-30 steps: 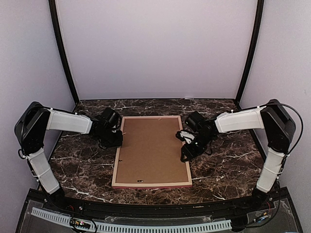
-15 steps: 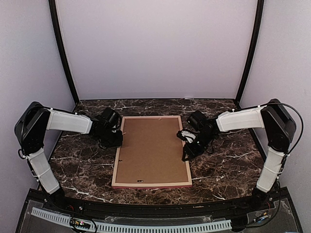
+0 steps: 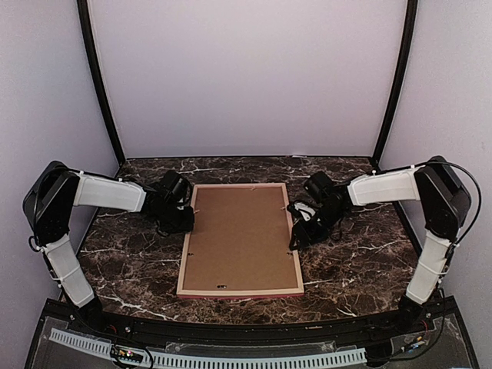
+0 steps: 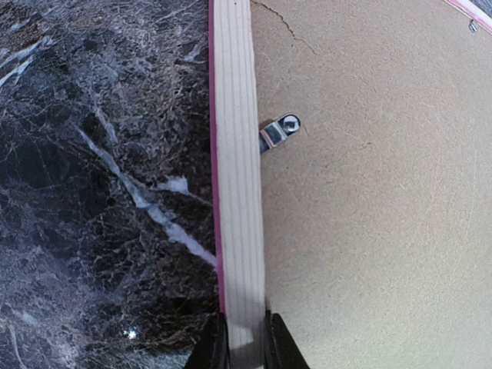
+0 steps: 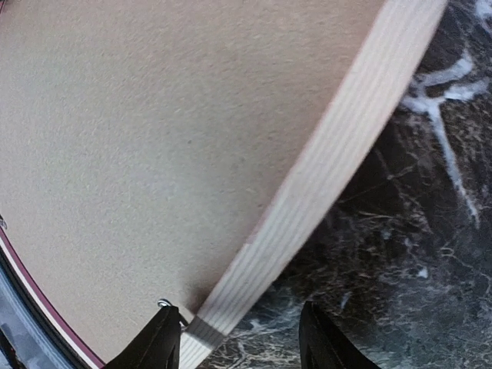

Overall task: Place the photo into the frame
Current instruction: Press the fastener onto the backboard, then rotate the photo frame at the center of the board.

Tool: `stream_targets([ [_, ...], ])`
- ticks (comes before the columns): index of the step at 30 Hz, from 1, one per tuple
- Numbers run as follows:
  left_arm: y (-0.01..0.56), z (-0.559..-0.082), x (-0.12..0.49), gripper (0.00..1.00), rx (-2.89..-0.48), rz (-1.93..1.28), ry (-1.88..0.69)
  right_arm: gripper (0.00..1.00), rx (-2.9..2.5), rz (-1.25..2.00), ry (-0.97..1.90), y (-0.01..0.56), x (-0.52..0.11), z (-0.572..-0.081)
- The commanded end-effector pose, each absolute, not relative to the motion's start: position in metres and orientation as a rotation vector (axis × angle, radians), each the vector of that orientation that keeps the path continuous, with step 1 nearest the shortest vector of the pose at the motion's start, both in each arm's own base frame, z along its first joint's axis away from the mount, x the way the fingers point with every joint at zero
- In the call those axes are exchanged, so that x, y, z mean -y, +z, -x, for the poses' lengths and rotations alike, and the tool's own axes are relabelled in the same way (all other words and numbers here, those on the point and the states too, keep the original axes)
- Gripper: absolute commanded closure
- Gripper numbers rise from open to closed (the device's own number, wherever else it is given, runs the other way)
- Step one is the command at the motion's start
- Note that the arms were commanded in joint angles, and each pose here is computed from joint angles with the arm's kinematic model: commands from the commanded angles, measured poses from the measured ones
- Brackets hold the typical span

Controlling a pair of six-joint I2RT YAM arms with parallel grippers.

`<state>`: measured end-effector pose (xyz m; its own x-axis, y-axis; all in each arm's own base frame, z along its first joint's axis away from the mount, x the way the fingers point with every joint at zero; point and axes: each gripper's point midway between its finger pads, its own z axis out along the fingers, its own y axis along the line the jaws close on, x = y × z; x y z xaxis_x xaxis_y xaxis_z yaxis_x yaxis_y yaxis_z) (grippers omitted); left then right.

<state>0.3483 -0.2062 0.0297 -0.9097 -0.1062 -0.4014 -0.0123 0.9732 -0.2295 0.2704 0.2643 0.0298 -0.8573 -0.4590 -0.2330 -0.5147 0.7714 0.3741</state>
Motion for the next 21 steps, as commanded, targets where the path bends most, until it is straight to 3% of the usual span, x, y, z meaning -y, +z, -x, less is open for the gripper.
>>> stream_targets([
  [1,0.015,-0.336,0.205,0.98,-2.769,0.064,-0.286,0.47,-2.811,0.594,0.715,0.041,-0.263,-0.288],
  [11,0.017,-0.335,0.206,0.96,-2.767,0.059,-0.299,0.51,-2.826,0.509,0.701,0.031,-0.267,-0.301],
  [21,0.022,-0.334,0.217,0.9,-2.761,0.051,-0.39,0.66,-2.842,0.472,0.596,0.023,-0.261,-0.314],
])
